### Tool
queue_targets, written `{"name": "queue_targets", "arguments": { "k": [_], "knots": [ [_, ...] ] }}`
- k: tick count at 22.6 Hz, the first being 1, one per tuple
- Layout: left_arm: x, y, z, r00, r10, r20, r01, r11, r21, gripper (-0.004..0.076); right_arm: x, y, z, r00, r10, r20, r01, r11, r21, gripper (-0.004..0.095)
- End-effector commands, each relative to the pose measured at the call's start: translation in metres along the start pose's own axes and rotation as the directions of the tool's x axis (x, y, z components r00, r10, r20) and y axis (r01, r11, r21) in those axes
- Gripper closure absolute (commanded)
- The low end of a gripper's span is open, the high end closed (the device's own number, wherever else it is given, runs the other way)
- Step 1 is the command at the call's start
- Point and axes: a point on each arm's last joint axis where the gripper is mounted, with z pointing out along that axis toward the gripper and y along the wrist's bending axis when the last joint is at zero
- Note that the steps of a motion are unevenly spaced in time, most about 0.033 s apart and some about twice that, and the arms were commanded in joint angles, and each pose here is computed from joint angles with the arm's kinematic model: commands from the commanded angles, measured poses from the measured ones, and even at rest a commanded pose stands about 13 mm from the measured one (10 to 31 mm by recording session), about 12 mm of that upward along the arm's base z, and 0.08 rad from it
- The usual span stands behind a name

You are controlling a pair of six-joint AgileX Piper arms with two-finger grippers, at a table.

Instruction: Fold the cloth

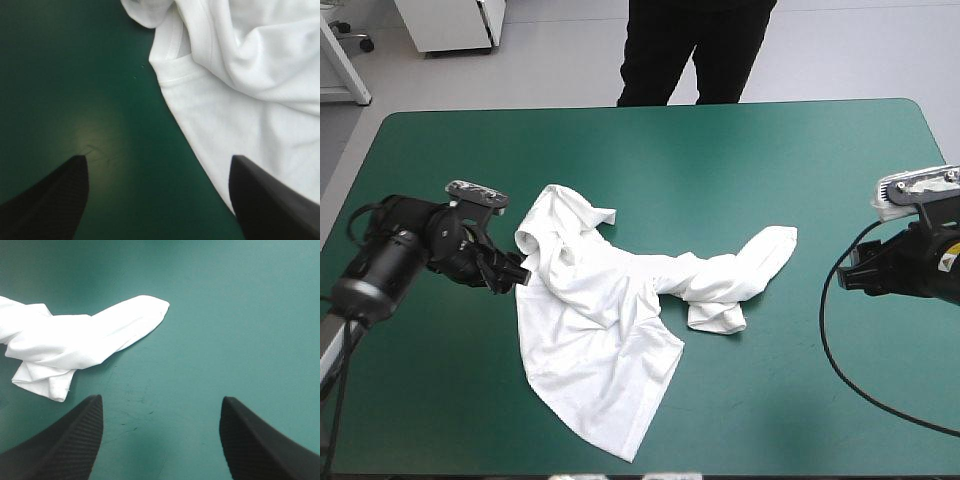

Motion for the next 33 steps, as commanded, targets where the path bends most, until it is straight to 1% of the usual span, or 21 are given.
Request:
{"name": "queue_targets", "arguments": {
  "k": [1, 5, 7, 9, 10, 13, 14, 15, 19, 22, 23, 26, 28, 32, 33],
  "knots": [
    [-0.018, -0.002, 0.021, 1.0, -0.013, 0.022, 0.012, 1.0, 0.012, 0.0161, -0.006, -0.002, -0.009, 0.996, 0.004, 0.085, -0.005, 1.0, 0.013, 0.0275],
    [-0.026, -0.004, 0.058, 0.997, -0.01, -0.07, 0.011, 1.0, 0.023, 0.0162, -0.006, -0.002, -0.009, 0.996, 0.0, 0.085, -0.001, 1.0, 0.013, 0.0275],
    [-0.029, -0.004, 0.072, 0.996, -0.021, -0.089, 0.024, 0.999, 0.023, 0.0162, -0.006, -0.002, -0.009, 0.996, -0.001, 0.085, -0.001, 1.0, 0.015, 0.0275],
    [-0.033, -0.002, 0.087, 0.995, -0.043, -0.088, 0.046, 0.998, 0.032, 0.0162, -0.007, -0.002, -0.009, 0.996, -0.001, 0.087, -0.001, 1.0, 0.015, 0.0275],
    [-0.033, 0.004, 0.096, 0.991, -0.079, -0.105, 0.084, 0.996, 0.042, 0.0162, -0.007, -0.002, -0.009, 0.996, -0.004, 0.086, 0.002, 1.0, 0.023, 0.0275],
    [-0.031, 0.015, 0.107, 0.982, -0.134, -0.136, 0.144, 0.987, 0.071, 0.0169, -0.007, -0.004, -0.009, 0.996, -0.009, 0.087, 0.006, 0.999, 0.034, 0.0275],
    [-0.032, 0.016, 0.108, 0.979, -0.155, -0.132, 0.168, 0.981, 0.096, 0.0201, -0.007, -0.004, -0.009, 0.996, -0.01, 0.087, 0.007, 0.999, 0.039, 0.0275],
    [-0.032, 0.015, 0.109, 0.981, -0.144, -0.132, 0.158, 0.982, 0.107, 0.0236, -0.008, -0.004, -0.008, 0.996, -0.008, 0.089, 0.005, 0.999, 0.039, 0.0275],
    [-0.033, 0.009, 0.117, 0.979, -0.143, -0.148, 0.167, 0.972, 0.165, 0.0408, -0.009, -0.004, 0.006, 0.999, -0.007, 0.048, 0.006, 0.999, 0.036, 0.0275],
    [-0.033, 0.008, 0.12, 0.976, -0.145, -0.161, 0.172, 0.971, 0.166, 0.0552, -0.011, -0.008, 0.031, 0.999, -0.027, 0.018, 0.025, 0.997, 0.079, 0.0275],
    [-0.033, 0.008, 0.12, 0.976, -0.145, -0.161, 0.172, 0.971, 0.166, 0.0617, -0.015, -0.008, 0.043, 1.0, -0.011, 0.01, 0.01, 0.997, 0.081, 0.0276],
    [-0.033, 0.008, 0.12, 0.976, -0.145, -0.16, 0.172, 0.971, 0.166, 0.0726, -0.023, -0.008, 0.072, 1.0, 0.012, -0.001, -0.012, 0.997, 0.076, 0.0277],
    [-0.033, 0.008, 0.12, 0.976, -0.145, -0.162, 0.172, 0.971, 0.166, 0.0733, -0.029, -0.008, 0.097, 0.999, 0.03, -0.031, -0.028, 0.998, 0.062, 0.0277],
    [-0.031, 0.008, 0.12, 0.974, -0.142, -0.179, 0.172, 0.971, 0.168, 0.0733, -0.037, -0.004, 0.18, 0.992, 0.046, -0.118, -0.044, 0.999, 0.023, 0.0277],
    [-0.031, 0.008, 0.12, 0.974, -0.142, -0.179, 0.172, 0.971, 0.168, 0.0733, -0.037, -0.004, 0.19, 0.991, 0.048, -0.129, -0.046, 0.999, 0.019, 0.0277]
  ]
}}
